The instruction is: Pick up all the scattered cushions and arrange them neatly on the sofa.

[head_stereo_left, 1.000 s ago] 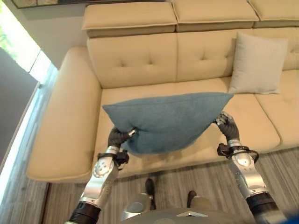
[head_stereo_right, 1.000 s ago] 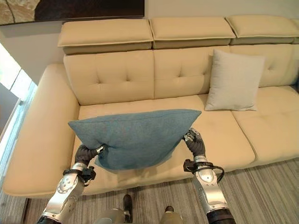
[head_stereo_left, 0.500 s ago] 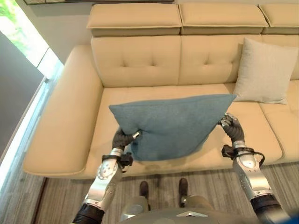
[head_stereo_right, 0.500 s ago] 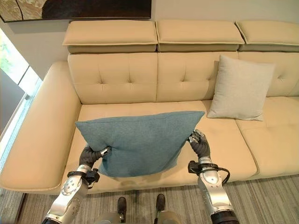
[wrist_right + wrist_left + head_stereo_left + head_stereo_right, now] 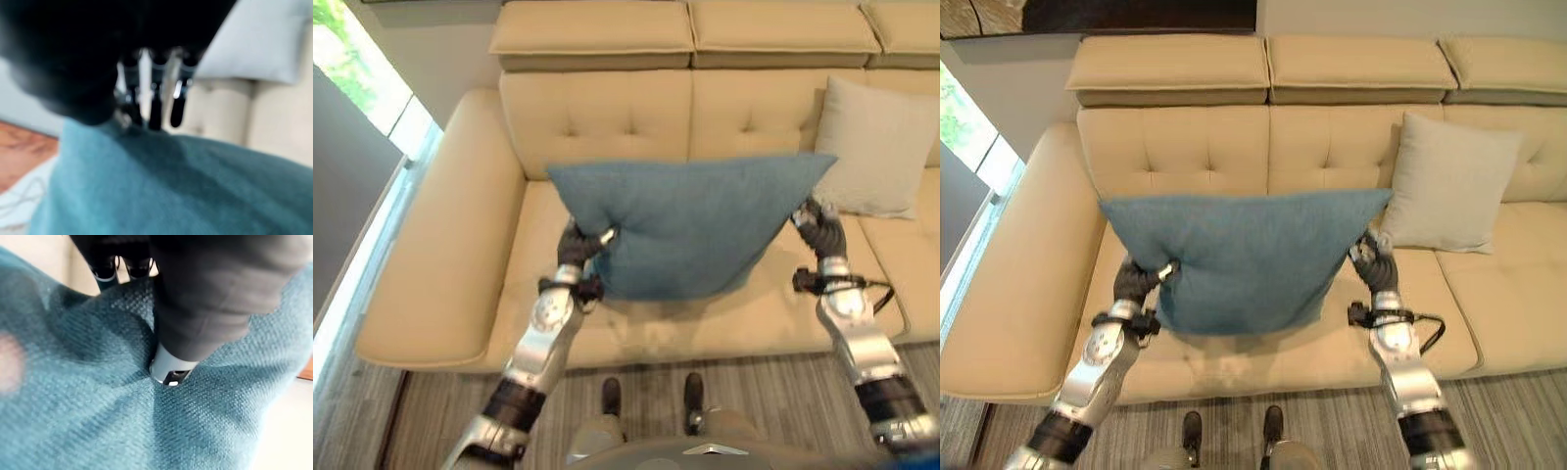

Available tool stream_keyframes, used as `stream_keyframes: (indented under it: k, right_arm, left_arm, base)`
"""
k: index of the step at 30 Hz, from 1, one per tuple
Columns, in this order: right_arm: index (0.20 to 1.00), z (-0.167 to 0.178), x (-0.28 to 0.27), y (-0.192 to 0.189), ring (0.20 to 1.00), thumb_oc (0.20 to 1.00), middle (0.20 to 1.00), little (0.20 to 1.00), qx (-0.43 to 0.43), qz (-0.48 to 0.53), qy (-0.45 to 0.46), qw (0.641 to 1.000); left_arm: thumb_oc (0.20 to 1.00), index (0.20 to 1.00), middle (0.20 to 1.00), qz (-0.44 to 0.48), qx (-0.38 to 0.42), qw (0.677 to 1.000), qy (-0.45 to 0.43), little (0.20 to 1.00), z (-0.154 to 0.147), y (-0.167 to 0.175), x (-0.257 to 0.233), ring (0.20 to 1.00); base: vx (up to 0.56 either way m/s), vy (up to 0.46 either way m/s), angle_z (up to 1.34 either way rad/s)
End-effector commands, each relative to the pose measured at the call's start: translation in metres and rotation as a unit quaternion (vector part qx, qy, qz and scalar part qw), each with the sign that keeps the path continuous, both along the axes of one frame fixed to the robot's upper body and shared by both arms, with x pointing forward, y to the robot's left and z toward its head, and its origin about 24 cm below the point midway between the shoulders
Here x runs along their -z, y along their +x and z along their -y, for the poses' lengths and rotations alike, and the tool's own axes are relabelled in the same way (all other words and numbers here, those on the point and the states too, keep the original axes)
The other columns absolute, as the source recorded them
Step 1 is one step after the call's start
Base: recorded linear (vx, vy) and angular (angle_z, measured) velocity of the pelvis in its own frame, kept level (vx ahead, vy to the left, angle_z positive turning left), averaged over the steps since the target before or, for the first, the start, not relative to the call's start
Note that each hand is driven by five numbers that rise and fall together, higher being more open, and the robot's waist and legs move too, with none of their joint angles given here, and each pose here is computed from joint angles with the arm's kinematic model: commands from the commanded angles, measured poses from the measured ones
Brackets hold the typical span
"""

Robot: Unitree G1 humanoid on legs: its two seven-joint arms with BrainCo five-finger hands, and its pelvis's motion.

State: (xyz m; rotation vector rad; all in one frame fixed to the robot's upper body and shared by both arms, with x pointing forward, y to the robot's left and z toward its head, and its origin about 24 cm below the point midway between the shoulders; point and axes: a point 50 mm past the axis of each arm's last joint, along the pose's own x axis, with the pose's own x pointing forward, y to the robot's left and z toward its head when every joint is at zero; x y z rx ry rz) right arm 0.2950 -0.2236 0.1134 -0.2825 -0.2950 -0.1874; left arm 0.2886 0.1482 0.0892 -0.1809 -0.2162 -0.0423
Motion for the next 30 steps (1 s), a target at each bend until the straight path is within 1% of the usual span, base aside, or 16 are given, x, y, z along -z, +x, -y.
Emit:
stream_keyframes:
  k: [1,5,12,17,25,30]
  right_arm:
    - [0.200,-0.027,-0.068,0.018,0.200,0.200,0.200,0.200,-0.047,0.149,-0.021,0.987]
    - [0.200,-0.033,-0.113,0.036,0.200,0.200,0.200,0.200,-0.038,0.206,-0.044,0.977]
    - [0.200,-0.022,-0.168,0.051,0.200,0.200,0.200,0.200,0.011,0.261,-0.061,0.963]
    - [0.200,-0.031,-0.189,0.060,0.200,0.200,0.200,0.200,0.007,0.270,-0.068,0.961]
    - [0.200,-0.042,-0.219,0.070,0.200,0.200,0.200,0.200,0.003,0.278,-0.064,0.958]
    - [0.200,-0.039,-0.215,0.070,0.200,0.200,0.200,0.200,0.002,0.270,-0.069,0.960]
  left_arm:
    - [0.200,0.200,0.200,0.174,0.042,0.984,-0.006,0.200,0.032,0.021,-0.075,0.200]
    - [0.200,0.200,0.200,0.228,0.021,0.973,0.018,0.200,0.035,0.041,-0.114,0.200]
    - [0.200,0.200,0.200,0.291,0.007,0.956,0.045,0.200,0.044,0.061,-0.170,0.200]
    - [0.200,0.200,0.200,0.300,0.006,0.952,0.055,0.200,0.048,0.068,-0.187,0.200]
    - [0.200,0.200,0.200,0.308,-0.027,0.946,0.095,0.200,0.041,0.083,-0.221,0.200]
    - [0.200,0.200,0.200,0.298,-0.021,0.951,0.086,0.200,0.040,0.082,-0.213,0.200]
  base:
    - [-0.07,0.005,-0.02]
    - [-0.08,0.025,-0.03]
    - [-0.05,0.007,0.05]
    - [-0.01,-0.060,0.14]
    - [-0.02,-0.044,-0.01]
    - [0.00,-0.027,0.00]
